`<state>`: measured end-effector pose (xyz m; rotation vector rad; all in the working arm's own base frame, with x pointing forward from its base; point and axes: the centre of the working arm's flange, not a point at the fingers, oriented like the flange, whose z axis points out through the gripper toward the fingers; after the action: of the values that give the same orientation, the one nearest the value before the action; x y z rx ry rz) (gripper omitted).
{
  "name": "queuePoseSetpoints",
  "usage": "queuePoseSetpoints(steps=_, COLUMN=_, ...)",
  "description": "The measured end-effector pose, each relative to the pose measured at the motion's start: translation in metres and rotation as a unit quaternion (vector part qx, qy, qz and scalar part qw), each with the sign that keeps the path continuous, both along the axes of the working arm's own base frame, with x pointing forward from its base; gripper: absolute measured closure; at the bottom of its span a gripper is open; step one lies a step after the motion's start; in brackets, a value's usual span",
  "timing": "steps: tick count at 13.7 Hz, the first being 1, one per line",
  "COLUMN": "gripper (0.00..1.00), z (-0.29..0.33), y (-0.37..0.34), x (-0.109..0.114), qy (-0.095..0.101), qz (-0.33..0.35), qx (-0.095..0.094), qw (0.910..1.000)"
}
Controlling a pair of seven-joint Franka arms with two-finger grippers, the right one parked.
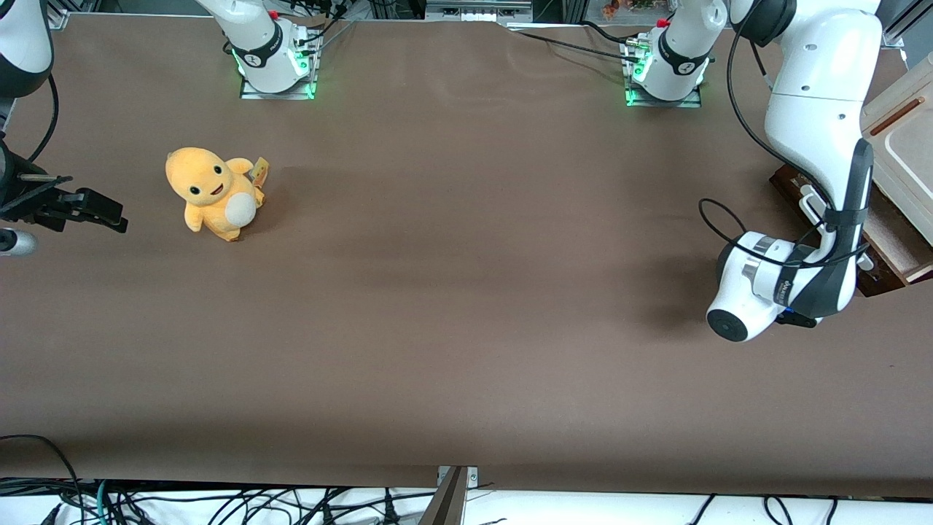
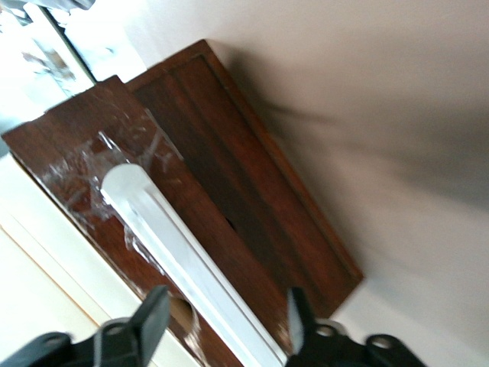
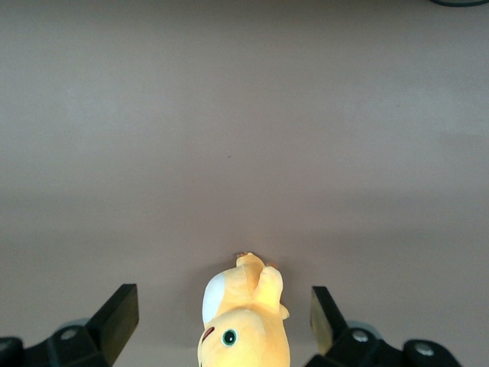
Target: Open lower drawer with left arm only
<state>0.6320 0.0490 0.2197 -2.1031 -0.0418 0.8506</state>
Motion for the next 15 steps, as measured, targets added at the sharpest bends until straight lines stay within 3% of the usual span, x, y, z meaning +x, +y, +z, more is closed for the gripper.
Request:
queuePoseSetpoints(steps=2, gripper=0.01, z=0.032, y=-0.012, x=0.016, qy=-0.042, qz=0.052, qx=-0.065, qw=0.9957)
queuePoseSetpoints(steps=4, gripper=0.00, z=0.072, y=-0.020, x=0.030, qy=-0.090, qz=0.112, qx=-0.153, qw=0.9777)
queuePoseSetpoints(steps=6, gripper=0.00, z=0.121, y=-0.016, x=0.037, qy=-0.140, qz=0.168, qx=-0.244, qw=0.9447)
queuePoseSetpoints(steps=8, gripper=0.00, z=0.176, y=-0.004, x=0.044, qy=-0.209, qz=0.192, qx=-0.314, qw=0.9060)
queuePoseSetpoints(steps=9, gripper=0.00, z=0.203, y=0.003, x=0.045, qy=-0.240, qz=0.192, qx=-0.332, qw=0.8919)
queuePoseSetpoints(steps=11, gripper=0.00, z=0.242, y=0.009, x=0.040, qy=-0.272, qz=0.183, qx=-0.347, qw=0.8786)
queuePoseSetpoints(steps=15, gripper=0.00, z=0.276, y=-0.026, x=0.037, qy=-0.285, qz=0.139, qx=-0.378, qw=0.8699)
